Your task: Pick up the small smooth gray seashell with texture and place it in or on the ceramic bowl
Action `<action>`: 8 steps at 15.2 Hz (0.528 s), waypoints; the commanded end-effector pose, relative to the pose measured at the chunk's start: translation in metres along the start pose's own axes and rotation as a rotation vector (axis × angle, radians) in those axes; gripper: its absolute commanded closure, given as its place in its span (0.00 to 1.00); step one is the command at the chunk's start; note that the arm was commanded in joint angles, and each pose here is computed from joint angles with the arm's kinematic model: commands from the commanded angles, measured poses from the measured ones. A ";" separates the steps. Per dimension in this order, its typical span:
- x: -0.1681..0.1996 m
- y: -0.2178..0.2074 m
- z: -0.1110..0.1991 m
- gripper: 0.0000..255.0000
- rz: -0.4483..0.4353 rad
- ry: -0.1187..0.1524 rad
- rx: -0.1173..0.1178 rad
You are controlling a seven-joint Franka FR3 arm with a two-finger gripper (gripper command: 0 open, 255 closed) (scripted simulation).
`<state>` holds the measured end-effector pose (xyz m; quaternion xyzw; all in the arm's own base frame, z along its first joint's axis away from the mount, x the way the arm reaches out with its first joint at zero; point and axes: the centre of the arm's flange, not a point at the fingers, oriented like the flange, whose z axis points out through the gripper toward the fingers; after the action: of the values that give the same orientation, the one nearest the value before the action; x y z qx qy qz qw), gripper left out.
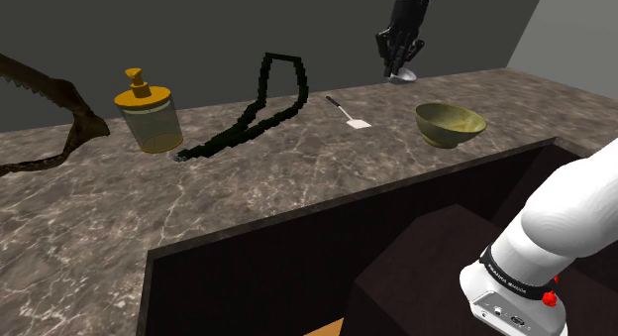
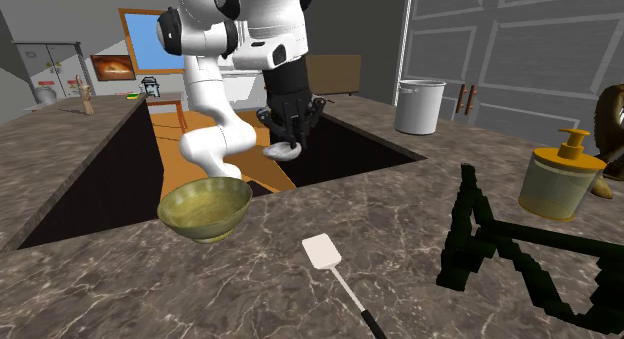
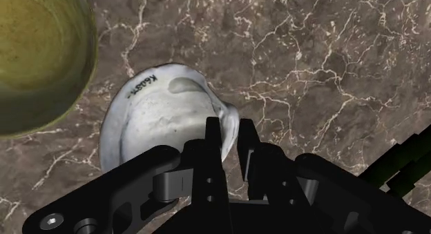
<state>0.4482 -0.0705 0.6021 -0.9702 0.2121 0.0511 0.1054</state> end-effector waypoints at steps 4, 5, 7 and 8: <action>-0.022 0.059 -0.012 1.00 -0.001 -0.001 0.000; -0.027 0.072 -0.015 1.00 -0.001 -0.001 0.000; -0.036 0.096 -0.019 1.00 -0.001 -0.001 0.000; -0.041 0.108 -0.022 1.00 -0.001 -0.001 0.000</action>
<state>0.3762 -0.1459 0.6106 -0.9702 0.2122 0.0512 0.1054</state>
